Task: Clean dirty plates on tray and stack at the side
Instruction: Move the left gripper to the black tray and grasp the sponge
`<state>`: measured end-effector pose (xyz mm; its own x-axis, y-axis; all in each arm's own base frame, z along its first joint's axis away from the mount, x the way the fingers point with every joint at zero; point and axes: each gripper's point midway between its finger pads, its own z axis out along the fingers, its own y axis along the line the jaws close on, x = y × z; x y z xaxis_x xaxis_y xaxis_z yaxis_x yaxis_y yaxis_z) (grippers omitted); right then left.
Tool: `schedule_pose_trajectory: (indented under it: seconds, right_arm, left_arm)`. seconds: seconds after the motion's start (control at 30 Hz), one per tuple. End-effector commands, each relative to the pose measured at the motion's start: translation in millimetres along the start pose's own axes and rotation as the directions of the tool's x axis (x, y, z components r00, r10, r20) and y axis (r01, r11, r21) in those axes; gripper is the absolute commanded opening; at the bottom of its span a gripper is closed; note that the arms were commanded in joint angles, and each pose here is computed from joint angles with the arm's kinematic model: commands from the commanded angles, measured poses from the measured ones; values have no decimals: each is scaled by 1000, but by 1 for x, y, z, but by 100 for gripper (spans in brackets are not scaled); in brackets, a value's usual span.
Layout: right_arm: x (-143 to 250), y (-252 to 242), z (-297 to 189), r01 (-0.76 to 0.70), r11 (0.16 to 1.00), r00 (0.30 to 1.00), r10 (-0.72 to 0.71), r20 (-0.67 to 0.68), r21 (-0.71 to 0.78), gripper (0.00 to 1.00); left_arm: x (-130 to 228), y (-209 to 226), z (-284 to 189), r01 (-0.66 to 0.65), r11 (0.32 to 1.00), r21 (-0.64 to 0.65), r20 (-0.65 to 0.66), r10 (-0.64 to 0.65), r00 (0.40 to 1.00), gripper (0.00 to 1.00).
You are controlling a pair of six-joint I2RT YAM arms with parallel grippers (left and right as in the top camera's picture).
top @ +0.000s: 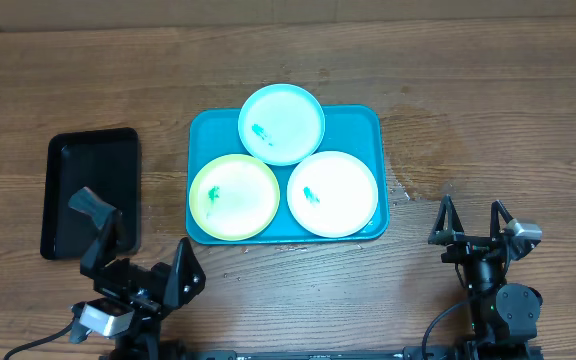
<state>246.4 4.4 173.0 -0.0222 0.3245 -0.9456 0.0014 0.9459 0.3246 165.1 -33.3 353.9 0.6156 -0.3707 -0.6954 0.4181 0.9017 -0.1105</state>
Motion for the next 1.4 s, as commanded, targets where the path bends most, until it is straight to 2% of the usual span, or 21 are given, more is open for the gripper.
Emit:
schedule_pose_trajectory:
  seconds: [0.0, 0.1, 0.2, 0.3, 0.33, 0.43, 0.53, 0.6, 0.63, 0.73, 0.83, 0.93, 0.97, 1.0, 1.03, 1.07, 1.1, 1.13, 1.2, 1.27, 1.37]
  right_arm:
    - [1, -3, 0, 2, 1000, 1000, -2, 7, 11, 100]
    - [1, -3, 0, 2, 1000, 1000, -2, 7, 11, 100]
    - [1, -3, 0, 2, 1000, 1000, -2, 7, 11, 100]
    - [1, -3, 0, 2, 1000, 1000, -2, 7, 11, 100]
    - [1, -3, 0, 2, 1000, 1000, -2, 7, 11, 100]
    - [1, -3, 0, 2, 1000, 1000, -2, 7, 11, 100]
    - [1, -3, 0, 2, 1000, 1000, -2, 7, 11, 100]
    - [1, -3, 0, 2, 1000, 1000, -2, 7, 11, 100]
    - [1, -3, 0, 2, 1000, 1000, -2, 7, 11, 100]
    - [1, -3, 0, 2, 1000, 1000, -2, 7, 11, 100]
    - [1, -3, 0, 2, 1000, 1000, -2, 7, 11, 100]
    - [1, -3, 0, 2, 1000, 1000, -2, 7, 11, 100]
    - [1, -3, 0, 2, 1000, 1000, -2, 7, 11, 100]
    - [1, -3, 0, 2, 1000, 1000, -2, 7, 11, 100]
    - [1, -3, 0, 2, 1000, 1000, -2, 7, 11, 100]
    - [1, -3, 0, 2, 1000, 1000, -2, 7, 11, 100]
    - [1, -3, 0, 2, 1000, 1000, -2, 7, 11, 100]
    - [1, -3, 0, 2, 1000, 1000, -2, 7, 11, 100]
    - [1, -3, 0, 2, 1000, 1000, -2, 7, 11, 100]
    - [1, -3, 0, 2, 1000, 1000, -2, 7, 11, 100]
    - [1, -3, 0, 2, 1000, 1000, -2, 7, 11, 100]
  left_arm:
    - [-12, 10, 4, 33, 997, -72, 29, -31, 999, 100]
    - [-23, 29, 14, 34, 980, -195, 19, -31, 999, 100]
    - [-35, 31, 34, -80, 973, -217, -41, 73, 997, 100]
    - [-36, 42, 61, -199, 948, -247, -159, 163, 974, 100]
    - [-27, 56, 74, -236, 931, -279, -247, 168, 954, 100]
    - [11, 76, 104, -282, 924, -260, -491, 125, 862, 100]
    - [53, 78, 116, -207, 956, -207, -651, 23, 759, 100]
    - [72, 87, 116, -242, 954, -180, -723, 38, 690, 99]
    - [76, 96, 116, -279, 941, -190, -748, 46, 662, 100]
    - [81, 146, 104, -390, 834, -391, -794, -91, 601, 100]
    - [91, 191, 80, -488, 737, -467, -857, -242, 454, 100]
    - [108, 199, 65, -457, 747, -483, -868, -340, 362, 100]
    - [119, 202, 52, -460, 745, -484, -874, -377, 308, 100]
    - [120, 207, 46, -483, 736, -475, -880, -379, 288, 100]
    - [116, 236, 20, -602, 609, -518, -850, -446, 280, 100]
    - [109, 251, 5, -644, 495, -583, -795, -512, 327, 100]
    - [102, 270, -20, -663, 320, -677, -685, -605, 407, 100]
    - [103, 278, -34, -655, 250, -713, -625, -649, 433, 99]
    - [114, 286, -52, -638, 196, -745, -553, -716, 426, 100]
    - [143, 282, -80, -633, 203, -747, -486, -816, 312, 100]
    - [168, 281, -105, -660, 198, -725, -437, -873, 218, 100]
